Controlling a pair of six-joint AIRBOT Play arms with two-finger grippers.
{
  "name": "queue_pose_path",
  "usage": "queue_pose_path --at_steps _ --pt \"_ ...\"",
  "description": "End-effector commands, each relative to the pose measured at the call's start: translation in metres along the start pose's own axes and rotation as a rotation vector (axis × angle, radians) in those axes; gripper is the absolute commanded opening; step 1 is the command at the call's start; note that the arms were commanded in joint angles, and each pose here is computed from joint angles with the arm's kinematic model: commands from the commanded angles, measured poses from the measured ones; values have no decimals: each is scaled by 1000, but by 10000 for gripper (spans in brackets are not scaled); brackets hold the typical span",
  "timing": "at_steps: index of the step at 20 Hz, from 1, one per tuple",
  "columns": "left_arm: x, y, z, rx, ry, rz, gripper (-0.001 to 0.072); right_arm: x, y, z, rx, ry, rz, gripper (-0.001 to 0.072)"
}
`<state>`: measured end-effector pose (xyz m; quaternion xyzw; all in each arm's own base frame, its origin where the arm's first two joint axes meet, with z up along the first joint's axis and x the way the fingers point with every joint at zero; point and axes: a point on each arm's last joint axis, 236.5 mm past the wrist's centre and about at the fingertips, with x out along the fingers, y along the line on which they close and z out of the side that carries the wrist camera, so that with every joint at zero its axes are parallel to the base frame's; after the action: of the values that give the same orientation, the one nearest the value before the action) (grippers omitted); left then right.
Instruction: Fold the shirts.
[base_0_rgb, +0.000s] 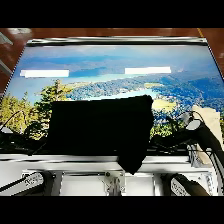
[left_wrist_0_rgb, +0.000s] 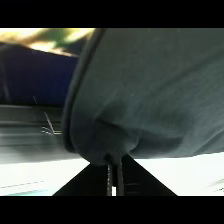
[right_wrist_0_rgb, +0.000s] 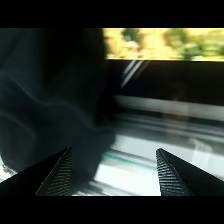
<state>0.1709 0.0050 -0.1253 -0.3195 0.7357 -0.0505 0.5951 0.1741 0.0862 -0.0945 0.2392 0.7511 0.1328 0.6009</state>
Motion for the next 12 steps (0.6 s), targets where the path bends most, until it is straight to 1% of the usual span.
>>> queue_pose_path --at_steps 1,5,6,8,9,10,11,12 --pt "-1 -2 -2 26 6 -4 39 30 15 -4 -26 -22 -12 632" --pt "-1 -1 -1 33 4 -4 39 41 19 8 -44 -84 -75 632" --pt "-1 -1 -1 36 3 -4 39 42 20 8 -39 -86 -79 560" --pt "-1 -5 3 42 -15 -17 39 42 20 9 -37 -89 -78 341" --pt "-1 -7 6 39 -29 -26 39 42 20 9 -37 -92 -78 294" --pt "-1 -9 9 41 -42 -36 39 42 20 10 -37 -94 -78 265" --pt "-2 -12 10 56 -47 -46 39 42 20 10 -36 -93 -77 260" --pt "-2 -13 11 56 -50 -52 39 42 20 8 -37 -88 -77 152"
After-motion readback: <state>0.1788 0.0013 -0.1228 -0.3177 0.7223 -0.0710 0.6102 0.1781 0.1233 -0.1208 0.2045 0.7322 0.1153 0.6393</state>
